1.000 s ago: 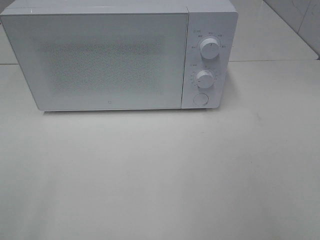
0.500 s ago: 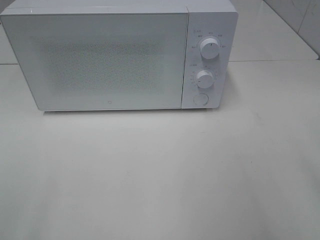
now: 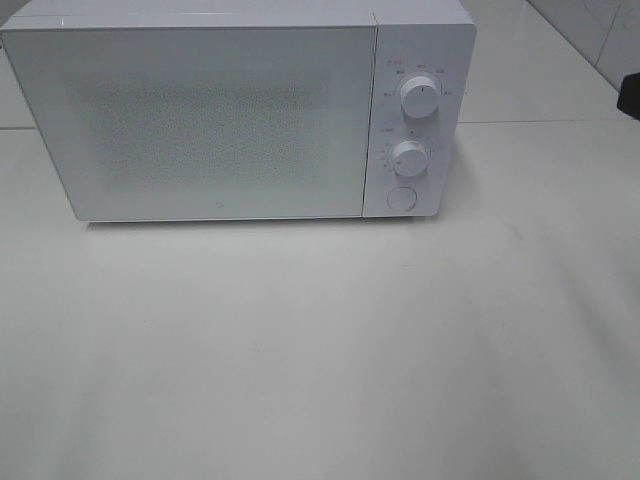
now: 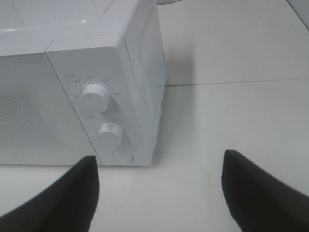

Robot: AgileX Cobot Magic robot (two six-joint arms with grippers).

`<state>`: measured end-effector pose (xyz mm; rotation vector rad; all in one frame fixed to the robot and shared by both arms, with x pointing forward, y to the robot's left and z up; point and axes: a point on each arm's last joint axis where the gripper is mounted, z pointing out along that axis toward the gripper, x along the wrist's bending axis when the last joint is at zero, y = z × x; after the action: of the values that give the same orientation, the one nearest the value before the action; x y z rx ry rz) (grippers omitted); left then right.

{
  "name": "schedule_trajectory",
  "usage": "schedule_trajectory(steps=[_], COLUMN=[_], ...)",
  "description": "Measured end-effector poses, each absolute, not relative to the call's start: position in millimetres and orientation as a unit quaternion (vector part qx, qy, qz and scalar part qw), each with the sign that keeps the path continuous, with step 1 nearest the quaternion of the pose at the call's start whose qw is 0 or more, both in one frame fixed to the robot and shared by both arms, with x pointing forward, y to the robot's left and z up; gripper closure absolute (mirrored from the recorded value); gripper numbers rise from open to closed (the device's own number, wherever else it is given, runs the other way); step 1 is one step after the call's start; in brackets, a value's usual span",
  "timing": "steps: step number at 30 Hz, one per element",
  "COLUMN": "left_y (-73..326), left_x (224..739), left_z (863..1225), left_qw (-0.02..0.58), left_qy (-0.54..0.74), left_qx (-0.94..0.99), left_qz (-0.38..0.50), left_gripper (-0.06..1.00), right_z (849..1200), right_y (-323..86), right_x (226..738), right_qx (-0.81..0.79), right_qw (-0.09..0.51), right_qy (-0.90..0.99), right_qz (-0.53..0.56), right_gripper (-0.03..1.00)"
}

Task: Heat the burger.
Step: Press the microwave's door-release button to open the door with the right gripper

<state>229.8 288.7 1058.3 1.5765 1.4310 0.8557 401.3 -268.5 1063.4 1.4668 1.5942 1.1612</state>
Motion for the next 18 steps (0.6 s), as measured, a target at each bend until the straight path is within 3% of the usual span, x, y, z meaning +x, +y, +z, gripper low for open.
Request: schedule_trajectory(steps=[18], left_y=[289], left_x=[230], left_z=[1058], left_qw=[0.411], left_qy=[0.569], left_qx=[0.626], left_qz=[0.340], left_gripper=[-0.05], right_z=[1020], right_y=[-253], right_x=[481], right_qx=[0.537], right_qw=[0.363], right_qy=[0.585], right_qz=[0.488], right_gripper=[0.28])
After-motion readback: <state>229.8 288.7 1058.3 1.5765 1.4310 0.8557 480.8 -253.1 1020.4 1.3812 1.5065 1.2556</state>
